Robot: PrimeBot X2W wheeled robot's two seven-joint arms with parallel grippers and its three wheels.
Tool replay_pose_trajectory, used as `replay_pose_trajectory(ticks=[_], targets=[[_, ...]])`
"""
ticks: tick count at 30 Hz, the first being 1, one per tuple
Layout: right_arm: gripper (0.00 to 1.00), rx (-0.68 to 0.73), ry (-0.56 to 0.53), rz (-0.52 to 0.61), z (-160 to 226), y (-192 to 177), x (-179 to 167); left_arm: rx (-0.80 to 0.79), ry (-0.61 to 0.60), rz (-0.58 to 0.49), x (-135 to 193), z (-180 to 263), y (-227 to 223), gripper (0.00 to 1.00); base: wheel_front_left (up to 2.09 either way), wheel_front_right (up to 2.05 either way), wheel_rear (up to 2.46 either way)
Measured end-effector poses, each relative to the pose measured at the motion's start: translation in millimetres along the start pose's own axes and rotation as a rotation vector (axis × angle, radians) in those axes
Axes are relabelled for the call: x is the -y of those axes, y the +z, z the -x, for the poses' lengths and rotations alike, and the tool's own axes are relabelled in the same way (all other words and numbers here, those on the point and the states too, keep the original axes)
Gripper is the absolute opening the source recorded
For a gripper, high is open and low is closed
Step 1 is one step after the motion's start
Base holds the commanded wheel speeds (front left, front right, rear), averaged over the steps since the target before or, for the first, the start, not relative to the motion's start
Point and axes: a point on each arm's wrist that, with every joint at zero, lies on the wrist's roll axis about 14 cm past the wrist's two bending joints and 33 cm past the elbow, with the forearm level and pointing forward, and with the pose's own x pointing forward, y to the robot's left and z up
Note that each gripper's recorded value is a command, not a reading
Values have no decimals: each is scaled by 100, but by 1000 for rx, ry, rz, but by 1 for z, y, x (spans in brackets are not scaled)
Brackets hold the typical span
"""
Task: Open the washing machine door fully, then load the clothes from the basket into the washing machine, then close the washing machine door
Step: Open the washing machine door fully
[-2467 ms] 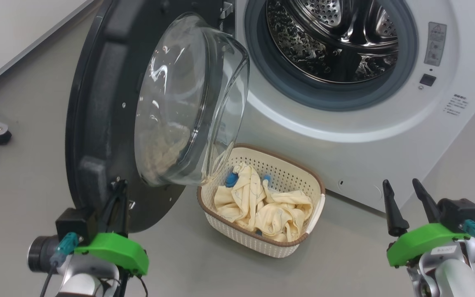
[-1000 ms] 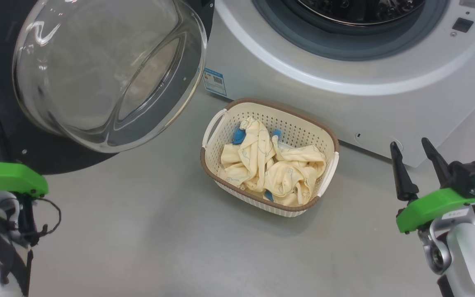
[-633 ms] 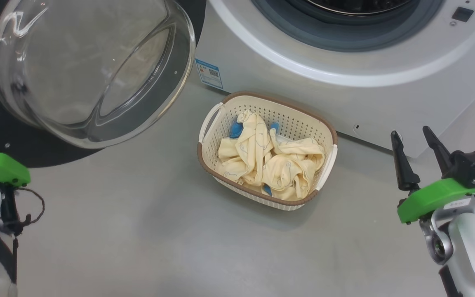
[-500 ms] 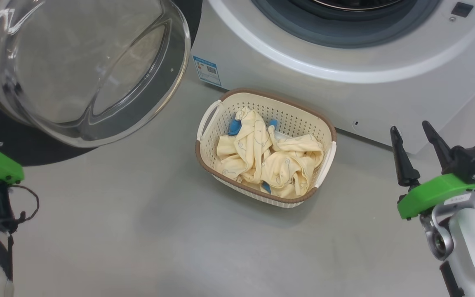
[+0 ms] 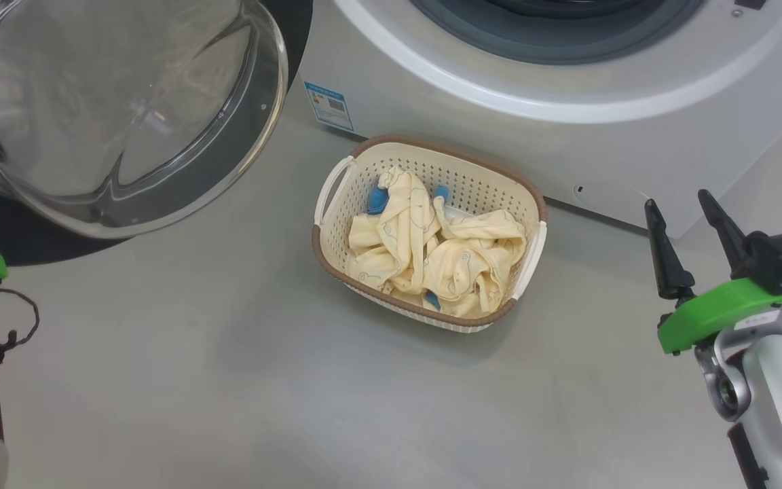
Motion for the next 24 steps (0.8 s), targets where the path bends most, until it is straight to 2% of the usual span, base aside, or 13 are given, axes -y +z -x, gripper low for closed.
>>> replay_pose_trajectory(ticks=[14,24], targets=[[100,39,-13,1,5,20,-2,60,-57,6,13,4,19,0,0,0,0],[100,56,-64,-11,36,32,-1,40,-105,35,15,38,-1,0,0,0,0]])
